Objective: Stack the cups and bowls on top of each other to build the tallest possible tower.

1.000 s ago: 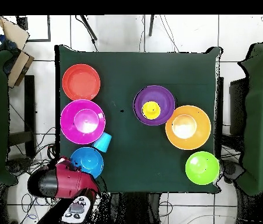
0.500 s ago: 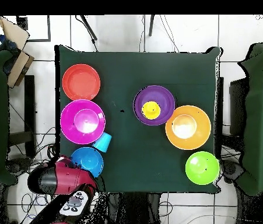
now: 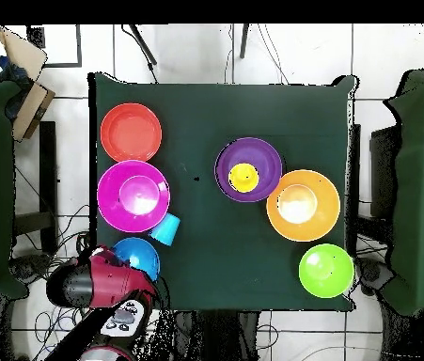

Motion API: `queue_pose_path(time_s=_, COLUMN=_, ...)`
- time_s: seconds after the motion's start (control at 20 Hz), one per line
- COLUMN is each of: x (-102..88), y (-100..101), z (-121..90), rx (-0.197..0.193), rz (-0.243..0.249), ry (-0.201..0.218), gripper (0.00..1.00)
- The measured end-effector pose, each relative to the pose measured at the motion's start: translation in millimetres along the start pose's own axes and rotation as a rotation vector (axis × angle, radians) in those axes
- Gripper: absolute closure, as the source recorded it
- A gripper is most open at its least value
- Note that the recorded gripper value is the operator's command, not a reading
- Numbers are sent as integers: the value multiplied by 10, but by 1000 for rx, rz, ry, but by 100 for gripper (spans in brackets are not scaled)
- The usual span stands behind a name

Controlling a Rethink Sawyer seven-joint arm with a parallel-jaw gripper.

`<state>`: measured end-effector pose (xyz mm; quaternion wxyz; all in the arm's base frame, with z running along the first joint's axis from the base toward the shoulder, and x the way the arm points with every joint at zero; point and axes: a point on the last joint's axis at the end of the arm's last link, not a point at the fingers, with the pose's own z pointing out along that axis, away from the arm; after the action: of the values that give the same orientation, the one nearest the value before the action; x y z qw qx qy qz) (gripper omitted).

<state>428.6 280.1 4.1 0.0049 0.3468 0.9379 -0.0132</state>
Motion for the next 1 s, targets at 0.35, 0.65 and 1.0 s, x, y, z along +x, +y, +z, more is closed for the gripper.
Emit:
queue_pose_path(time_s=0.35, x=-29, y=43, z=39, rx=-19, rz=0, ry=-11, gripper=0)
queue_pose_path(time_s=0.65, x=-88, y=63, z=56, rx=-36, rz=5, ry=-2, gripper=0)
queue_pose_path(time_s=1.0, x=-138, y=85, z=19, rx=-46, rz=12, ry=2, gripper=0)
